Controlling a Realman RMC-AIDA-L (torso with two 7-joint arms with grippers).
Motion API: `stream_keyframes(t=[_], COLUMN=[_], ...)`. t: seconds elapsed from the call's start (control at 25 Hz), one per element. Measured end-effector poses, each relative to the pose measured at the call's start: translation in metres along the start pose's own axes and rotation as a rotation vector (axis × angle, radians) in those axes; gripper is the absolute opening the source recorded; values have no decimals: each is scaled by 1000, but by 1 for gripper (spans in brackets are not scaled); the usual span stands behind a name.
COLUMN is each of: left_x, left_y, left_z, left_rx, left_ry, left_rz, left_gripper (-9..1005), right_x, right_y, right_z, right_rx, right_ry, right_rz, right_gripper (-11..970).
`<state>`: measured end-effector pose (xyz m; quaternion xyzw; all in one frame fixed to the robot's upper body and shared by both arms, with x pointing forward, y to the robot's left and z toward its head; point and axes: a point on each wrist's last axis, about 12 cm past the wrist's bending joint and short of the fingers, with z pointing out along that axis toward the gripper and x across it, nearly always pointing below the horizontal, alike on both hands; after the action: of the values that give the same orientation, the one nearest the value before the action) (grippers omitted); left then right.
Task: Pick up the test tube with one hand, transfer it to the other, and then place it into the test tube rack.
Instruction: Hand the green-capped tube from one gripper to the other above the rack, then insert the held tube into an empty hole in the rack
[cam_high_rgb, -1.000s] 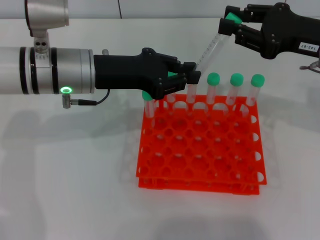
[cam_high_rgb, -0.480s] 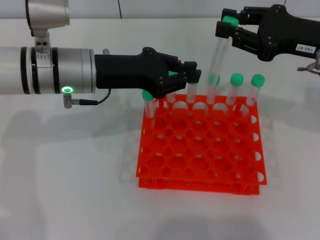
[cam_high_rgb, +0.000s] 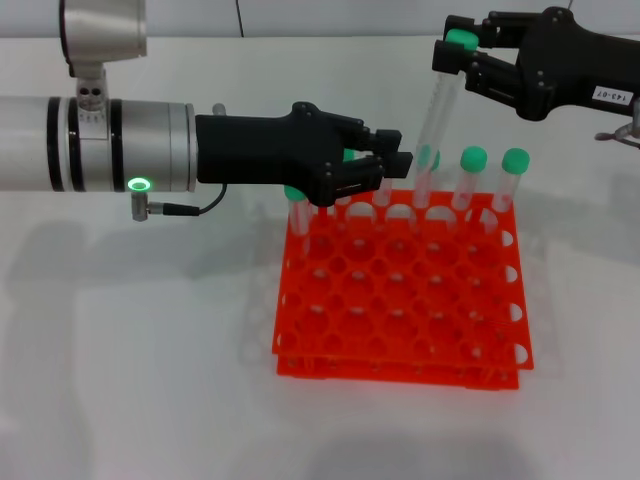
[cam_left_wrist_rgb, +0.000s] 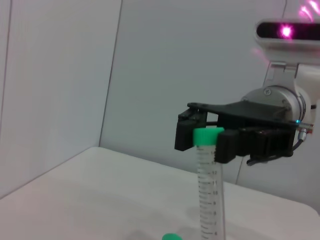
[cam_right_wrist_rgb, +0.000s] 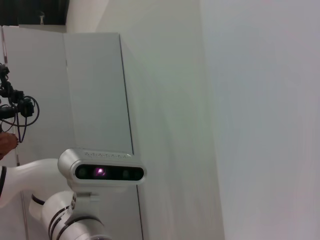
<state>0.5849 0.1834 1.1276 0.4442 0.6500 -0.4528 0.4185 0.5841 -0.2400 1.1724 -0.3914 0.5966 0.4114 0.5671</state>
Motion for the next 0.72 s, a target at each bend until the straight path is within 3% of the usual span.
stream_keyframes(t=[0.32, 0.52, 0.64, 0.72], left_x=[-4, -4, -6, -6], left_y=[-3, -3, -3, -3], left_z=[-7, -10, -13, -18], left_rx=[22, 16, 12, -3], left_ry=[-61, -73, -69, -61], left_rz=[-29, -66, -80, -86], left_gripper=[270, 486, 700, 777], right_x=[0, 0, 0, 1], right_y=[0, 1, 1, 1], right_z=[-1, -2, -3, -4], right_rx=[1, 3, 6, 6], right_ry=[-3, -4, -7, -7], right_rz=[-1, -1, 1, 4], right_gripper=[278, 276, 275, 274])
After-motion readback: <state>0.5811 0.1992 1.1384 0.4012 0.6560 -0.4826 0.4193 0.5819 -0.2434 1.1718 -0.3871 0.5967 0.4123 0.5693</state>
